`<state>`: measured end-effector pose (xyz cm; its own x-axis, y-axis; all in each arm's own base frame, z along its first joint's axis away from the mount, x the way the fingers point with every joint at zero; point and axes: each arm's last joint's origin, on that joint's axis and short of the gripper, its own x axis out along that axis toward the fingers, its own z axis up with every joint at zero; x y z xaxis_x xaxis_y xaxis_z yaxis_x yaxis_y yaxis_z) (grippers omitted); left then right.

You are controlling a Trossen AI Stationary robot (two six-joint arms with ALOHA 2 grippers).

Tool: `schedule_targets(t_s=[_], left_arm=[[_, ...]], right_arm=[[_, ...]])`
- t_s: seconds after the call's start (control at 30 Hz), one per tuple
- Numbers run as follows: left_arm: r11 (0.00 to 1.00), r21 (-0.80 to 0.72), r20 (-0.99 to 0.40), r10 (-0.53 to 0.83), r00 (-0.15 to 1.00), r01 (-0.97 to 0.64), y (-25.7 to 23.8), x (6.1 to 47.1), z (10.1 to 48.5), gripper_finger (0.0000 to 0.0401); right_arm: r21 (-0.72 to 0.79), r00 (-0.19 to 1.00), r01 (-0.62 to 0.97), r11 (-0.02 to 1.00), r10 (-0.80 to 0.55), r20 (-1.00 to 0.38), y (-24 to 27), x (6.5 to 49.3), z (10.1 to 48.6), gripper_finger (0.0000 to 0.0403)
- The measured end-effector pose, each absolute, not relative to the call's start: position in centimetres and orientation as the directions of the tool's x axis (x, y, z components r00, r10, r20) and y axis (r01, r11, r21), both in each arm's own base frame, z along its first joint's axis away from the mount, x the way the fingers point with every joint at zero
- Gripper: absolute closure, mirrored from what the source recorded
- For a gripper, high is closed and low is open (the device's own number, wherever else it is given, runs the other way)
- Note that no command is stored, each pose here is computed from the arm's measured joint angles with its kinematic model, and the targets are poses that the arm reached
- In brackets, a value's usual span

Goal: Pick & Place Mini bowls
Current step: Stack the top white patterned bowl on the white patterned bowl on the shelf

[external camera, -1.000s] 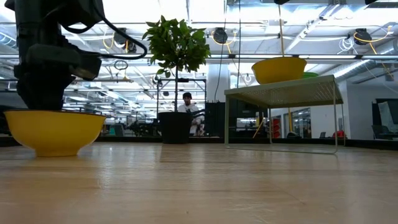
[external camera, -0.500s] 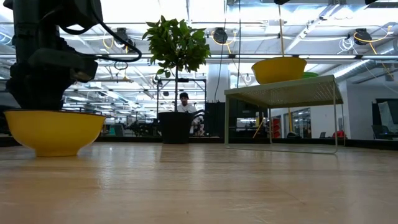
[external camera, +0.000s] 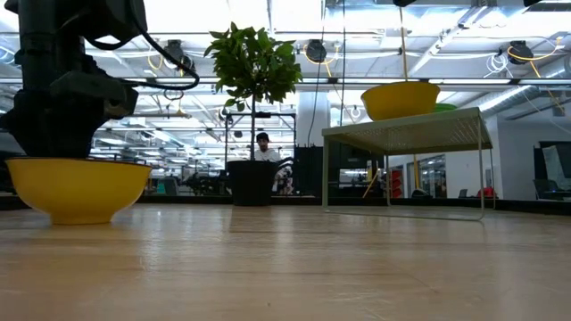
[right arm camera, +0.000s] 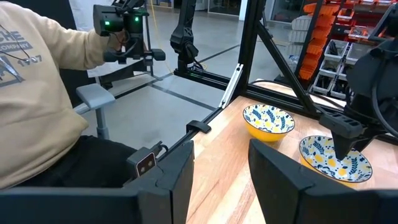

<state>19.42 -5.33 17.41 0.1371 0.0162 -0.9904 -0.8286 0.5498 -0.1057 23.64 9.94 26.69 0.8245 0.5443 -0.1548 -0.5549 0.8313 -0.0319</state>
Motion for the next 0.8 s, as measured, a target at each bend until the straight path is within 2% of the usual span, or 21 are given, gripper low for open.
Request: schedule_targets(t_s=[0.17, 0.5, 0.8], left_arm=[[0.533, -0.075, -0.994, 0.026, 0.105, -0.843, -5.24, 19.11, 17.38, 0.0174], [0.570, -0.068, -0.992, 0.045, 0.114, -0.819, -5.18, 19.15, 17.38, 0.0174], [0.552, -0.077, -0.994, 0.022, 0.107, -0.830, -5.25, 19.14, 17.38, 0.0175]], right_arm=[[-0.032, 0.825, -0.555, 0.831, 0.544, -0.155, 9.94, 23.64, 26.69, 0.0264], [-0.032, 0.825, -0.555, 0.831, 0.544, -0.155, 9.94, 23.64, 26.69, 0.0264], [-0.032, 0.824, -0.555, 0.831, 0.544, -0.155, 9.94, 23.64, 26.69, 0.0264]])
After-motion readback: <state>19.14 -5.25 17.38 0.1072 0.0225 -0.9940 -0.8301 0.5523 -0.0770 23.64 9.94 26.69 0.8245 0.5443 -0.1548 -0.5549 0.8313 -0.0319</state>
